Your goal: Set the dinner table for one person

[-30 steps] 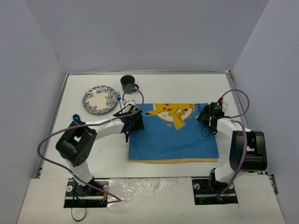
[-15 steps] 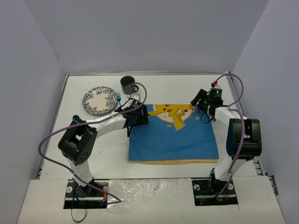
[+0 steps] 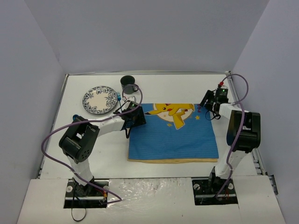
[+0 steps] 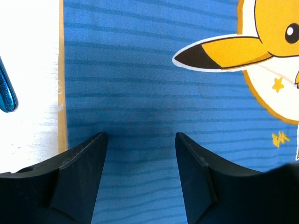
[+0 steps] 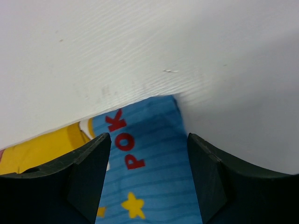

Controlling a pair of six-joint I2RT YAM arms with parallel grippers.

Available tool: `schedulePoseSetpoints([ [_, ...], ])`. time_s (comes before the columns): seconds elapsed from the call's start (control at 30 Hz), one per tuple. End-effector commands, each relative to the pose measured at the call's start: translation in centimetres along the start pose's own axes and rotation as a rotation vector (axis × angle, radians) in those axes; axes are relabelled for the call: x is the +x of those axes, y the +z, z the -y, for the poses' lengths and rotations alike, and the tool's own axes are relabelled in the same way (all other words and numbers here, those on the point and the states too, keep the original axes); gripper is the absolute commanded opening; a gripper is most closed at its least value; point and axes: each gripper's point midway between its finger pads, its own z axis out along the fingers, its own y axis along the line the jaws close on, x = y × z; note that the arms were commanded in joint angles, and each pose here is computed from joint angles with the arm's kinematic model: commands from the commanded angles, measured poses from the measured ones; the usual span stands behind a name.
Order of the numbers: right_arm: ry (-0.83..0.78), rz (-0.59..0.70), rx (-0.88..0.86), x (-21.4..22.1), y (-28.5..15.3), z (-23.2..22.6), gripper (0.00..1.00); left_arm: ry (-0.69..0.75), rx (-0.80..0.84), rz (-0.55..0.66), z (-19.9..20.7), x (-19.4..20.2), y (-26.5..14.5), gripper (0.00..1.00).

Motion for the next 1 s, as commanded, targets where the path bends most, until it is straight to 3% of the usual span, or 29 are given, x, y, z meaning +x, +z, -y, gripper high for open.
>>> schedulePoseSetpoints([
  [0.0,-0.08,0.143,0.083,-6.0,-3.3,-0.3,0.65,-0.035,-0.052,-0.089,-1.9,2.4,0.4,0.57],
  [0.13,-0.146,0.183,0.082,-6.3,-6.3,-3.5,0.67,0.001,-0.001,-0.046,0.1,0.1,-1.2,0.64],
  [0.3,-0.246,0.149,0.011,-2.0,-8.9,-9.6,0.73,0.082,0.041,0.035,2.6,-3.7,-5.3,0.75],
  [0.4,-0.309,0.092,-0.017,1.9,-9.9,-12.4,0.85,0.134,0.013,0.114,2.4,-5.6,-8.2,0.77],
  [0.57,-0.294,0.019,-0.005,6.0,-9.9,-12.0,0.94,0.202,-0.075,0.09,-0.1,-4.2,-7.6,0.8],
  [0.73,-0.287,-0.063,0.033,9.5,-9.0,-9.9,0.94,0.208,-0.132,0.0,-2.0,-1.0,-4.3,0.8],
  [0.97,-0.266,-0.174,0.117,12.8,-7.2,-6.1,0.89,0.209,-0.176,-0.138,-3.3,2.7,-1.1,0.64],
])
